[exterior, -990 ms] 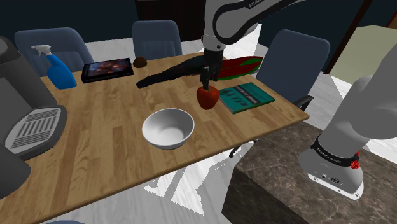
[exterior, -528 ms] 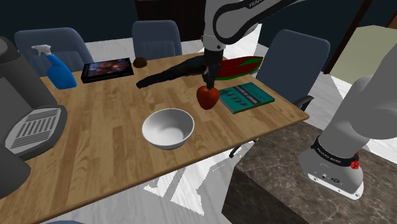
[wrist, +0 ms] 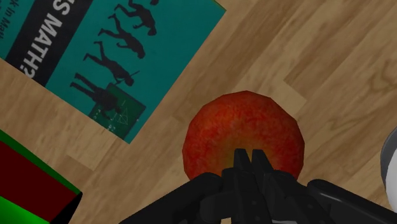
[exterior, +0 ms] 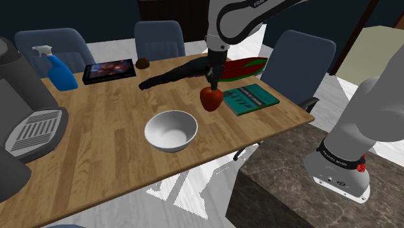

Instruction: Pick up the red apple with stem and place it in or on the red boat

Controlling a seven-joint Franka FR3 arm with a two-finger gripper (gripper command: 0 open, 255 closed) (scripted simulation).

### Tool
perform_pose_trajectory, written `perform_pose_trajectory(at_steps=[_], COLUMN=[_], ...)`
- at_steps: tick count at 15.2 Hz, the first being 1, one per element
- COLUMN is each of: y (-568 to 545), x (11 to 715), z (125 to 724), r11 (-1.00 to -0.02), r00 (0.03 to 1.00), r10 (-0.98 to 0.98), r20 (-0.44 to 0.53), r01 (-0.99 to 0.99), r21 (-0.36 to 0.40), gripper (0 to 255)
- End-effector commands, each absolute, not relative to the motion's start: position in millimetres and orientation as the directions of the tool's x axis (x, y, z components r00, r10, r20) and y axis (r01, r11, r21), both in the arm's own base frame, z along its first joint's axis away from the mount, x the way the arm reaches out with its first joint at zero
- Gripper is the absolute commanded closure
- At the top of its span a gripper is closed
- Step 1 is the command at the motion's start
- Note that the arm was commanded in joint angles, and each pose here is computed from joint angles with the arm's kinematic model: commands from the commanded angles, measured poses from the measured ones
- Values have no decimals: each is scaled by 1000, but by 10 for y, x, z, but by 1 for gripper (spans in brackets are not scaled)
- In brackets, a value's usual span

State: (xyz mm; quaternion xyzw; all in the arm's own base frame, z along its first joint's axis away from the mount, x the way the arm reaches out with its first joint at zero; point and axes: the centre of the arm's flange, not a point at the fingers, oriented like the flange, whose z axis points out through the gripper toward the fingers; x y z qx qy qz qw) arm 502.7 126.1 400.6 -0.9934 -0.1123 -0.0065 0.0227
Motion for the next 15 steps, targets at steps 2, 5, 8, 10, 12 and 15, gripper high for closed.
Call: perform_pose_trajectory(at_steps=[2,5,8,10,12,15], y=[1261,1261,1261,1261,1261,1261], x=[5027,5027,5027,5027,5027,5027], z=[4141,4299,4458,4563,4669,4827], r11=[-974,-974,-974,-974,-974,-974], r00=[975,975,975,975,975,975], r10=[223,223,223,223,223,223], r20=[18,18,18,18,18,18], r01=[223,223,223,223,223,223], r21=[-44,-44,-44,-44,-44,-44], gripper=[255,255,255,255,255,255])
